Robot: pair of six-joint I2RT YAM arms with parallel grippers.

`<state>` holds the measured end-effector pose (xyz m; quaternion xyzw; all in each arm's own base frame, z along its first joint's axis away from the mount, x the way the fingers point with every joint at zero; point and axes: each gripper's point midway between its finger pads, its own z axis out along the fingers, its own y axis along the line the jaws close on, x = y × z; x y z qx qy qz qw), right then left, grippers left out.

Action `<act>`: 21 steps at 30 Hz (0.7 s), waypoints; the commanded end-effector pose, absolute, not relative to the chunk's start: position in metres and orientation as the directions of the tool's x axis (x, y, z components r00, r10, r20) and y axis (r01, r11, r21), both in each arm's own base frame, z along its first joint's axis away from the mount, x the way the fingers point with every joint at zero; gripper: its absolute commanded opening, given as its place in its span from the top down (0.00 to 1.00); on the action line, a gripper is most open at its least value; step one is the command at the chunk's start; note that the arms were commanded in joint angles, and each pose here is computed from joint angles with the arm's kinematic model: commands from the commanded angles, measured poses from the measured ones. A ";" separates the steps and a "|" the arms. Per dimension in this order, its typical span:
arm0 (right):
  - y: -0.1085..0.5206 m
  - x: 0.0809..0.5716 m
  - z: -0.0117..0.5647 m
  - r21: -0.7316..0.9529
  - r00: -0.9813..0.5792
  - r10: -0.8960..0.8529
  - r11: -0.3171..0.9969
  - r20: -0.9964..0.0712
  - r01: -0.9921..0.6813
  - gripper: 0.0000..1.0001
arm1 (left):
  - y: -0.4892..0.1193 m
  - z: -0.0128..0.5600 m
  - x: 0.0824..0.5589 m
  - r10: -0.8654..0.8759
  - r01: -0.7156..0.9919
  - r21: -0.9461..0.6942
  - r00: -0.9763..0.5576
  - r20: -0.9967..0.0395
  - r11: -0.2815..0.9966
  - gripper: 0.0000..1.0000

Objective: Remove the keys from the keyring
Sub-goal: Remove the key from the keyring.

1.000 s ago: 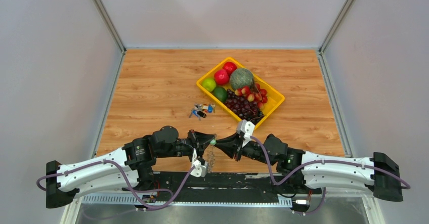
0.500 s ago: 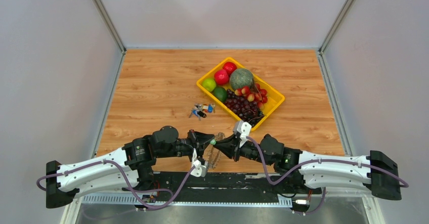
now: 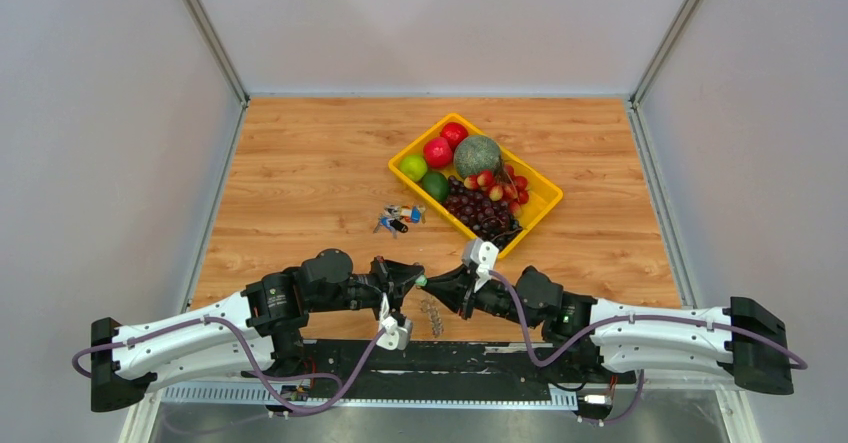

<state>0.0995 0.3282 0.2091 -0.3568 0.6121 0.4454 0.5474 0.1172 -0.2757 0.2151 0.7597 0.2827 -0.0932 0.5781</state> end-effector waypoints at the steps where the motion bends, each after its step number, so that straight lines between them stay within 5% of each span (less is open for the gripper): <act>1: 0.328 0.101 0.228 0.157 -0.117 0.131 0.354 -0.984 -0.922 0.90 | -0.282 0.236 0.114 0.268 0.515 0.847 0.841 -0.470 -0.129 1.00; 14: 0.323 0.099 0.231 0.152 -0.082 0.202 0.358 -0.976 -0.921 1.00 | -0.282 0.237 0.116 0.275 0.525 0.843 0.833 -0.480 -0.116 1.00; 21: 0.316 0.108 0.228 0.331 -0.237 0.264 0.409 -0.935 -0.850 1.00 | -0.282 0.237 0.118 0.288 0.522 0.846 0.832 -0.475 -0.112 1.00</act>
